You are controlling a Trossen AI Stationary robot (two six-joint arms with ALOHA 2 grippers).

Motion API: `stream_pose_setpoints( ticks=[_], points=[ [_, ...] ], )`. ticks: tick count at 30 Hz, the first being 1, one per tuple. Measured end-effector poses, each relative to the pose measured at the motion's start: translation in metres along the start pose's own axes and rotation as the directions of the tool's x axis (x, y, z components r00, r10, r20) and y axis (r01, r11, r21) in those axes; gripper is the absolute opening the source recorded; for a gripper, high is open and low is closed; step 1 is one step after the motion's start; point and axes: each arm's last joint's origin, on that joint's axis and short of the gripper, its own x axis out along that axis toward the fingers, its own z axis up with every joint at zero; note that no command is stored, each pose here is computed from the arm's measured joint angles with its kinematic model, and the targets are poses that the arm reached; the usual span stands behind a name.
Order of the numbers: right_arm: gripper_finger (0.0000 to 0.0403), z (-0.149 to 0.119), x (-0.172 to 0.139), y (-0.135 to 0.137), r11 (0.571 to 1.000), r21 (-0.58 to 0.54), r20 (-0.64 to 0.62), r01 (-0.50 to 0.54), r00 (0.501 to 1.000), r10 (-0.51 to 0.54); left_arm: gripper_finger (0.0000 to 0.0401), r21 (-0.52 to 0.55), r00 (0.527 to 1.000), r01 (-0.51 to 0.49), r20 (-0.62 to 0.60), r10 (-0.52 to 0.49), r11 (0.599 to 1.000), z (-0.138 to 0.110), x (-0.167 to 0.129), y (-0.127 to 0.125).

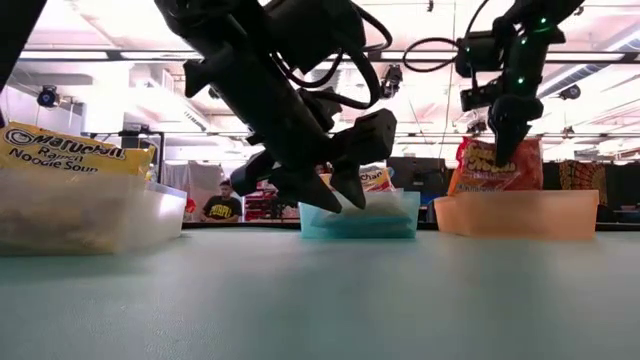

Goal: Sort Maruchan noodles
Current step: Put the bottom orange noodle pack into the orange bin, then put the orange noodle pack into the orange bin

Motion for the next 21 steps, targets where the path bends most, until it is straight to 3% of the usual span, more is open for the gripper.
stream_pose_setpoints(
  ticks=[4, 10, 17, 21],
  points=[
    [0.015, 0.001, 0.01, -0.001, 0.999, 0.037, -0.065, 0.001, 0.998, 0.002, 0.0135, 0.0, 1.0, -0.013, 0.002, 0.013, 1.0, 0.003, 0.004, 0.003],
    [0.0169, -0.007, 0.016, -0.004, 0.987, 0.005, -0.249, 0.158, 0.956, -0.152, 0.0135, -0.013, 0.999, -0.032, 0.007, 0.032, 0.999, 0.009, 0.01, 0.007],
    [0.0169, 0.005, -0.001, -0.009, 0.975, 0.069, -0.107, 0.213, 0.973, -0.205, 0.0135, -0.005, 0.998, -0.055, 0.012, 0.055, 0.998, 0.016, 0.018, 0.013],
    [0.0169, 0.018, -0.016, -0.014, 0.955, 0.17, 0.043, 0.242, 0.967, -0.253, 0.0135, -0.089, 0.997, -0.066, 0.023, 0.069, 0.994, 0.029, 0.022, 0.018]
  ],
)
